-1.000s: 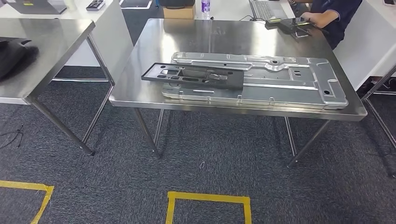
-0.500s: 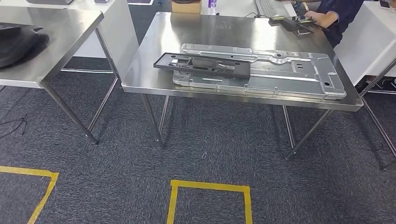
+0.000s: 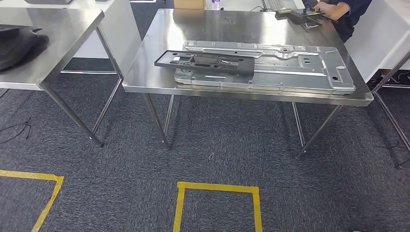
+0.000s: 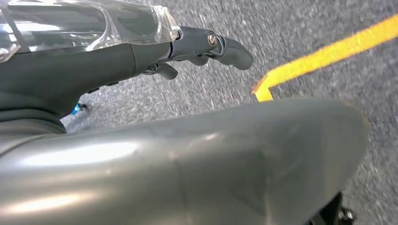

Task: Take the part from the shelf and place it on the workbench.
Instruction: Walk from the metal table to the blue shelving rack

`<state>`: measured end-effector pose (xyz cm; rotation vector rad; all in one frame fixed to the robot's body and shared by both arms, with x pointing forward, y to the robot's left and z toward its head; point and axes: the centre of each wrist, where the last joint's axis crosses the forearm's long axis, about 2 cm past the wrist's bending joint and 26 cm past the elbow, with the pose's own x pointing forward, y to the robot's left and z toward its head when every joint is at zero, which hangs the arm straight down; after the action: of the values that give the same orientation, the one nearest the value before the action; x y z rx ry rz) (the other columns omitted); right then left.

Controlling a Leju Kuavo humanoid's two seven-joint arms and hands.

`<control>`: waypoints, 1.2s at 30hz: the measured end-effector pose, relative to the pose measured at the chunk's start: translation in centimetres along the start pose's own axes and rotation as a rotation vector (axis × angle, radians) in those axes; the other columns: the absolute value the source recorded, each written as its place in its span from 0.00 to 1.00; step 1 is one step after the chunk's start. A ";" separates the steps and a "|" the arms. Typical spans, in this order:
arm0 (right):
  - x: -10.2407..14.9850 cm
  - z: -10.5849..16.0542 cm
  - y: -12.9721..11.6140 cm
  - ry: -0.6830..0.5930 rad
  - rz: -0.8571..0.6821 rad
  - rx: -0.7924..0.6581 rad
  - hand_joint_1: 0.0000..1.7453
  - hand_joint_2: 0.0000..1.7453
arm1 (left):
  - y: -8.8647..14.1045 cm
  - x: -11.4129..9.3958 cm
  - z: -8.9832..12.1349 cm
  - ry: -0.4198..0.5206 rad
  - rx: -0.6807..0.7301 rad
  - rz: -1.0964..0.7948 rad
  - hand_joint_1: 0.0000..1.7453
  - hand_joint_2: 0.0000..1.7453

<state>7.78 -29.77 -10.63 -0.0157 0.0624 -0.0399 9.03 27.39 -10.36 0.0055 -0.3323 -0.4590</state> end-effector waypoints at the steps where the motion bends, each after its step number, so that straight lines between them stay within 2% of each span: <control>1: 0.0 0.0 0.0 0.001 -0.004 0.000 0.00 0.00 | 0.0 0.0 0.0 -0.001 0.000 -0.001 0.00 0.00; 36: -0.1 0.0 0.5 -0.005 -0.035 0.005 0.00 0.00 | 0.4 0.4 -0.1 -0.012 0.017 -0.013 0.00 0.00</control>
<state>7.67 -29.29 -10.66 -0.0117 0.0567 -0.0755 9.51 27.55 -10.27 0.0216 -0.3479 -0.4694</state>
